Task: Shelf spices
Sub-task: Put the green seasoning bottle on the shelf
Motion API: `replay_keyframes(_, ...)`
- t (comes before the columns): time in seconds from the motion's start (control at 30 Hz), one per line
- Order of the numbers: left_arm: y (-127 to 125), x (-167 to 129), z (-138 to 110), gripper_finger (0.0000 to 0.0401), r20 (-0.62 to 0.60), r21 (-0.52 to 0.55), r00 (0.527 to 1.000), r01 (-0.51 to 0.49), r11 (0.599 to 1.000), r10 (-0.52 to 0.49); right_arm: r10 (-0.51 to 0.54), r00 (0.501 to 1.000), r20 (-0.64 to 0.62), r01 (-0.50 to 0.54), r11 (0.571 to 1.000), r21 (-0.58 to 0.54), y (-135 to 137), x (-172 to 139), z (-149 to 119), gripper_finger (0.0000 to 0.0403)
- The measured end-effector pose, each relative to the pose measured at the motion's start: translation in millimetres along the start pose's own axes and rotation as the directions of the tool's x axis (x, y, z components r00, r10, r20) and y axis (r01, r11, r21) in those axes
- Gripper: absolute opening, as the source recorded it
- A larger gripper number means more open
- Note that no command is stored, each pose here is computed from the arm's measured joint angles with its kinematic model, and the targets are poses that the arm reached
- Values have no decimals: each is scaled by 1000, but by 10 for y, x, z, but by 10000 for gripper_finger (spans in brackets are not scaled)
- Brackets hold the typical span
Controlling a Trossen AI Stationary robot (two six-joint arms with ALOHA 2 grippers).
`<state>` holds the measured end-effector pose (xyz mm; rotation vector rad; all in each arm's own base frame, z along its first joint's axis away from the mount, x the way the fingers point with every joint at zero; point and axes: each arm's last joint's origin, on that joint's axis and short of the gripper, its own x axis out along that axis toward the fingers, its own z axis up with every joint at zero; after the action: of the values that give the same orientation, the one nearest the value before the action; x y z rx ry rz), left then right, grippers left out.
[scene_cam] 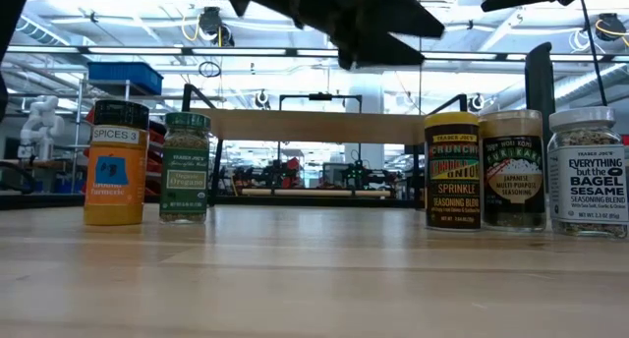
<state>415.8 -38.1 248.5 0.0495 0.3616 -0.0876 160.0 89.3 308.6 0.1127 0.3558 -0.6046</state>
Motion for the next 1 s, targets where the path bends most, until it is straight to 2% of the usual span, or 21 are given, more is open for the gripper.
replay_keyframes(0.3,-83,-444,237,322,-72,-43,997,21,999,-25,16,1000,4,-16,1000,-13,20,0,15,295)
replay_keyframes(0.4,-138,-625,297,322,-110,-34,994,12,999,-15,64,997,-32,-65,998,-7,44,-1,15,295)
replay_keyframes(0.53,-195,-882,378,322,-144,-76,989,-51,996,40,172,982,-82,-174,985,-17,108,-8,34,289)
replay_keyframes(0.67,-292,-1093,385,322,-206,-87,974,-116,989,96,269,960,-82,-273,962,-32,179,-19,86,269)
replay_keyframes(0.83,-442,-1254,316,322,-296,-65,939,-201,977,173,357,933,-50,-356,934,28,248,-38,157,229)
replay_keyframes(1.0,-597,-1325,231,322,-358,-25,908,-243,970,218,416,904,-97,-409,909,80,321,-21,121,192)
